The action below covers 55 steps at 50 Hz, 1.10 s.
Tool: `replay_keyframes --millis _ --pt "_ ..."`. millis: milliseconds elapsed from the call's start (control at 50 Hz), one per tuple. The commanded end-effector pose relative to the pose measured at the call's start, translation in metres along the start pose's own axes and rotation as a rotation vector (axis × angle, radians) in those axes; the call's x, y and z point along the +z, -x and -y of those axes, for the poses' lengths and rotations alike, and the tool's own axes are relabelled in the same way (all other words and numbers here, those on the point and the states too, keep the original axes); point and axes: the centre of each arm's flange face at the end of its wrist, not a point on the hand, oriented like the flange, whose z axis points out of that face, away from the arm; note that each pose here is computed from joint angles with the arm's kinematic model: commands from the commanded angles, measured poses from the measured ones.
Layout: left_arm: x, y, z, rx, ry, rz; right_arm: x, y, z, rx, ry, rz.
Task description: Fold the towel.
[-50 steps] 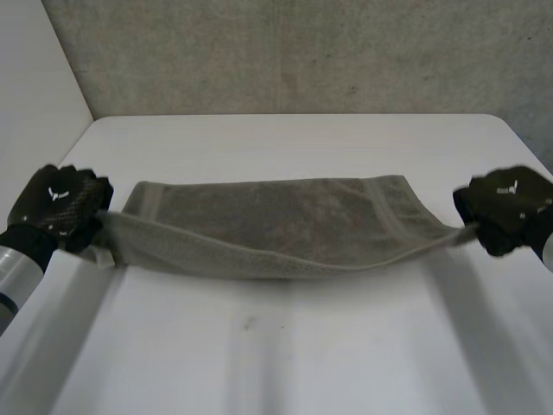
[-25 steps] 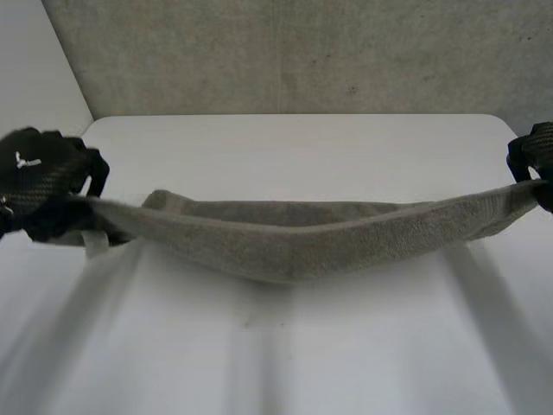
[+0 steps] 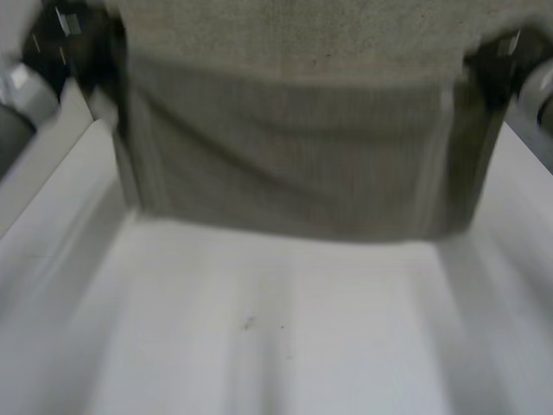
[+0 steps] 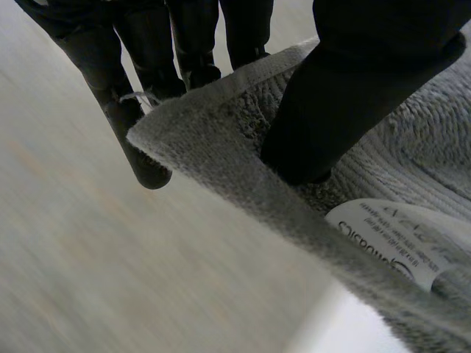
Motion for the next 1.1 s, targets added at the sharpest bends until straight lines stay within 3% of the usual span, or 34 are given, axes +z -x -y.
replay_keyframes --millis 20,80,180,220,240,280,340,440,480,640,760,960,1100 --pt "0.022 0.053 0.125 -0.09 -0.411 0.247 -0.016 -0.08 0.106 0.186 -0.466 -0.294" --pt "0.021 0.064 0.143 -0.151 -0.487 0.29 -0.026 -0.084 0.116 0.195 -0.493 -0.315" --pt "0.021 0.056 0.121 -0.196 -0.407 0.271 -0.025 -0.065 0.095 0.207 -0.39 -0.234" --pt "0.015 0.039 0.079 -0.24 -0.263 0.247 -0.023 -0.055 0.083 0.213 -0.337 -0.196" --pt "0.015 0.039 0.079 -0.24 -0.262 0.246 -0.021 -0.044 0.07 0.217 -0.282 -0.158" --pt "0.001 0.021 0.028 -0.285 -0.103 0.231 -0.02 -0.031 0.055 0.215 -0.226 -0.108" --pt "-0.009 0.012 0.001 -0.305 -0.024 0.217 -0.02 0.0 0.024 0.188 -0.128 0.016" --pt "-0.05 -0.043 -0.081 -0.367 0.147 0.054 -0.031 0.052 -0.034 0.138 0.044 0.188" --pt "-0.06 -0.056 -0.096 -0.364 0.163 0.011 -0.043 0.085 -0.072 0.115 0.153 0.284" --pt "-0.103 -0.103 -0.152 -0.271 0.298 -0.105 -0.069 0.131 -0.134 0.118 0.316 0.383" --pt "-0.123 -0.117 -0.162 -0.222 0.37 -0.144 -0.084 0.133 -0.134 0.13 0.336 0.395" --pt "-0.123 -0.105 -0.167 -0.196 0.38 -0.107 -0.096 0.08 -0.132 0.192 0.273 0.192" --pt "-0.125 -0.103 -0.171 -0.196 0.391 -0.098 -0.094 0.067 -0.138 0.227 0.273 0.157"
